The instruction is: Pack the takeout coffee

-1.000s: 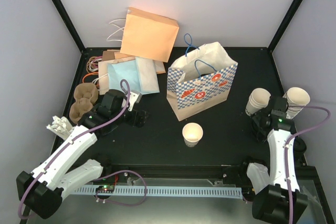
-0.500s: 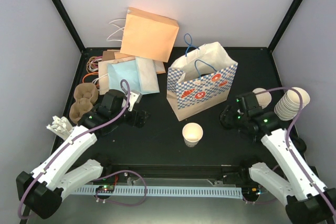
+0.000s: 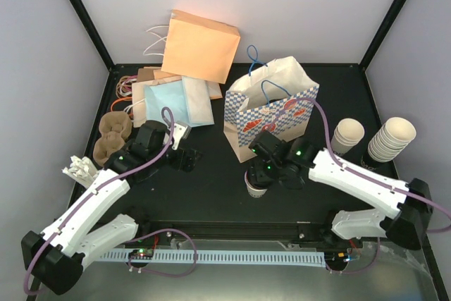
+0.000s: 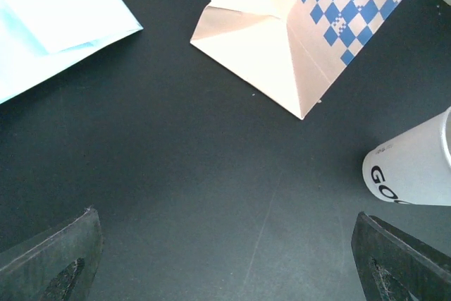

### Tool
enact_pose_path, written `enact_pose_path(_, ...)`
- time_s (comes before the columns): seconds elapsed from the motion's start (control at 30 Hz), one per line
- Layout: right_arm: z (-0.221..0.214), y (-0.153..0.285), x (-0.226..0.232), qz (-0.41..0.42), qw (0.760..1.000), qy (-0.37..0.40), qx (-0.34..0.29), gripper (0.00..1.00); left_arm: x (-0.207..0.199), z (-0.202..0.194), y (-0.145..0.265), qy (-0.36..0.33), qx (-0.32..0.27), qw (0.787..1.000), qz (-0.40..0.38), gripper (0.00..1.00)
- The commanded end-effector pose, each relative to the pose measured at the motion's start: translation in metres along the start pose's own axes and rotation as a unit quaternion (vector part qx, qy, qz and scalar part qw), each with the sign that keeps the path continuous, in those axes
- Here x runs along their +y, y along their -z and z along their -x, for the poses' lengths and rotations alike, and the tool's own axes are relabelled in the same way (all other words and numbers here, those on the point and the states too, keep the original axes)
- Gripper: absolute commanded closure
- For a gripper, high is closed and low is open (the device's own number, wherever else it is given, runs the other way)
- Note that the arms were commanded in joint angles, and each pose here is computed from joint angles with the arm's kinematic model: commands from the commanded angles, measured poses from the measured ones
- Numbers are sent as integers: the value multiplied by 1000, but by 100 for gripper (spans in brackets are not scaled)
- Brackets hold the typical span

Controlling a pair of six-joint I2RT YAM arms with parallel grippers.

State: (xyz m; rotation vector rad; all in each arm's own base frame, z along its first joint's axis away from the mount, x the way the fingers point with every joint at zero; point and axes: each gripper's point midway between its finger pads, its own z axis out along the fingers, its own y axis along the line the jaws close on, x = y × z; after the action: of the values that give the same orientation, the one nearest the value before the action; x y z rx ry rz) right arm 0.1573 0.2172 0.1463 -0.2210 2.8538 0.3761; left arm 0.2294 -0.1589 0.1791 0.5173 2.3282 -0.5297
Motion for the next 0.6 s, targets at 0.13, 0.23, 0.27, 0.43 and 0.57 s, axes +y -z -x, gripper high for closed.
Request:
enact_pose_path(0.13,16,11,10,-25,998,55,-26,28,-33,14,10,27,-15,996,-84,1)
enact_pose_path(0.23,14,10,10,-33,997,68,-21,28,-44,17,7,47,-15,992,-120,1)
enact_pose_path(0.27,13,10,8,-40,996,72,-20,28,-47,17,6,51,-13,990,-128,1)
enact_pose_path(0.43,8,3,4,-66,994,87,-11,28,-60,18,0,68,-10,983,-172,1)
enact_pose_path(0.57,6,-2,6,-70,993,93,-7,28,-72,18,-7,79,-7,976,-202,1)
